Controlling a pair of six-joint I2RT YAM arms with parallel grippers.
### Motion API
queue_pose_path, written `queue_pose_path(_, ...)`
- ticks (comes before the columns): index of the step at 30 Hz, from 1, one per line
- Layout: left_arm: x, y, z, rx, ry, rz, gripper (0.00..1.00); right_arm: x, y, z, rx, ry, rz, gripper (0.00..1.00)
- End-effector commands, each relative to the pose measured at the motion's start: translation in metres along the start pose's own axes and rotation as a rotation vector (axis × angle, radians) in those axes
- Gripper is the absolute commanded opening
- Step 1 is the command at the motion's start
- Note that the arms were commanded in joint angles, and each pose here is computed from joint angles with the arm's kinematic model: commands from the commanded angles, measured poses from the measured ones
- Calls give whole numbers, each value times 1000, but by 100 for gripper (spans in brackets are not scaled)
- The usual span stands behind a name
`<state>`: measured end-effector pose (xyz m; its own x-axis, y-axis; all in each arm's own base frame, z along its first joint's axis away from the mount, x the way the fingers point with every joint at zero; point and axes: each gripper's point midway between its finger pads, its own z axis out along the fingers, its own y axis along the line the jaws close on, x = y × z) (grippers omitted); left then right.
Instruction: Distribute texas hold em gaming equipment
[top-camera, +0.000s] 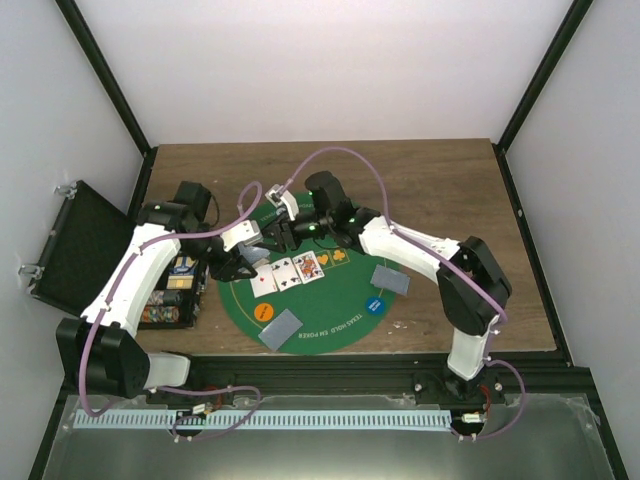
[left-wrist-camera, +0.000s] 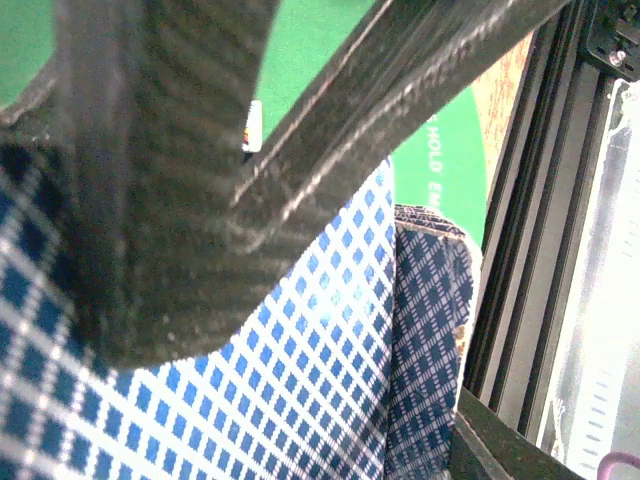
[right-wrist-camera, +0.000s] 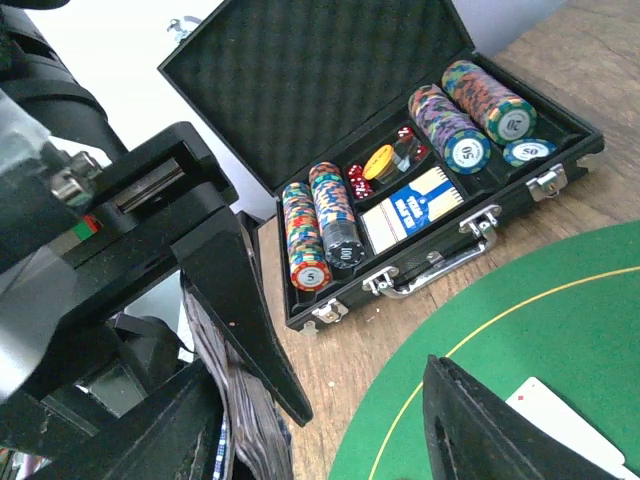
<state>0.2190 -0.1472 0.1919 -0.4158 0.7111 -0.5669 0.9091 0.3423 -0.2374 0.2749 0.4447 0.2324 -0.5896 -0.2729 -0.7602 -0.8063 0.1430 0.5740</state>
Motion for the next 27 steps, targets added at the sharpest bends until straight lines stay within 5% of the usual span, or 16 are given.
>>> queue_pose_path(1,-7,-6,-3,19,-25,20,46,2,-19,-12,120,1,-4,53)
queue_pose_path(6,-4,-4,-1,13,-18,16,46,0,-12,-14,103,6,-15,43)
queue_pose_path(18,3,7,6,-24,10,-12,46,0,5,-25,85,24,-32,2)
queue_pose_path(27,12,24,10,-73,32,-67,46,-11,13,-54,147,8,-101,1)
